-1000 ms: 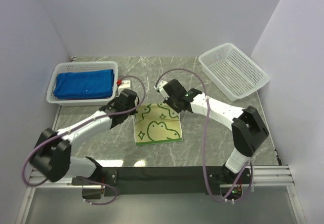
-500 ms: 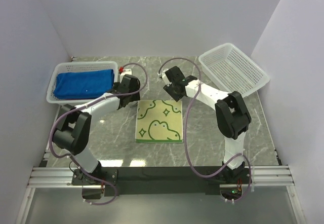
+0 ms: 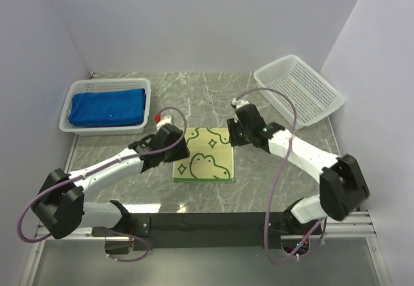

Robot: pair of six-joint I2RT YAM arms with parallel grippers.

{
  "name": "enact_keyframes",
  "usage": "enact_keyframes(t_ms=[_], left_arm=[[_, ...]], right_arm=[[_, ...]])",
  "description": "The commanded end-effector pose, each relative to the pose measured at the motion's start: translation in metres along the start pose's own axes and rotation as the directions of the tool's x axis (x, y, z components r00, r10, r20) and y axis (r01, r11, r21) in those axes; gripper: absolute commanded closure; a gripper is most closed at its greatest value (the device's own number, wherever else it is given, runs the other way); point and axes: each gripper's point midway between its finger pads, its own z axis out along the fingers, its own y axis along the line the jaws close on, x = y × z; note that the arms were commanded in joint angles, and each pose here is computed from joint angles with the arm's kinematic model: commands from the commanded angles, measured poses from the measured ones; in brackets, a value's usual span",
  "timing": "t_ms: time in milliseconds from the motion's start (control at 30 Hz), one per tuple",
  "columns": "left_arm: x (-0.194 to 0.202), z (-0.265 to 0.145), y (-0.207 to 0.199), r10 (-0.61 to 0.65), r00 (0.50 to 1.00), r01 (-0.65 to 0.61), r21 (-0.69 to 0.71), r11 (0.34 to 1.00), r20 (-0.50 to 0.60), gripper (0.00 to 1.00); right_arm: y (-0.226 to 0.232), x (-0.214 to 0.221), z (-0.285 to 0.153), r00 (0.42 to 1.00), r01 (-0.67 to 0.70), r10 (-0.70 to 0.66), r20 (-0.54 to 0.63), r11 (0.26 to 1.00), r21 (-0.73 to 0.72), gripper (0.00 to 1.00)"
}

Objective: Fold and stack the towels
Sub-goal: Fold the towel

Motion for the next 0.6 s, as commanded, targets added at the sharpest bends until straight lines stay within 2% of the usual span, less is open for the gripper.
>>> enact_keyframes(t_ms=[0, 133, 300, 433, 500, 567], left_arm=[[0.034, -0.001, -0.016, -0.141, 0.986, 0.148, 0.076, 0.986, -0.090, 0.41], [0.052, 0.004, -0.026, -0.246, 0.962, 0.257, 0.097, 0.961, -0.115, 0.44], [0.077, 0.015, -0.032, -0.318, 0.937, 0.328, 0.054, 0.943, -0.143, 0.47], [0.107, 0.025, -0.039, -0.397, 0.895, 0.404, -0.006, 0.915, -0.203, 0.47], [0.132, 0.028, -0.044, -0.412, 0.873, 0.418, -0.036, 0.908, -0.261, 0.45], [0.145, 0.023, -0.059, -0.381, 0.879, 0.392, -0.022, 0.920, -0.285, 0.45]], right_arm=[[0.027, 0.016, -0.007, 0.980, -0.189, 0.197, 0.037, 0.970, -0.153, 0.52], [0.031, 0.024, -0.021, 0.972, -0.204, 0.223, 0.069, 0.956, -0.211, 0.52], [0.023, 0.034, -0.027, 0.970, -0.211, 0.229, 0.081, 0.959, -0.186, 0.52], [0.011, 0.034, -0.033, 0.964, -0.217, 0.237, 0.123, 0.964, -0.155, 0.51], [0.005, 0.034, -0.034, 0.964, -0.216, 0.234, 0.128, 0.966, -0.142, 0.51], [-0.004, 0.032, -0.037, 0.961, -0.223, 0.240, 0.141, 0.967, -0.126, 0.51]])
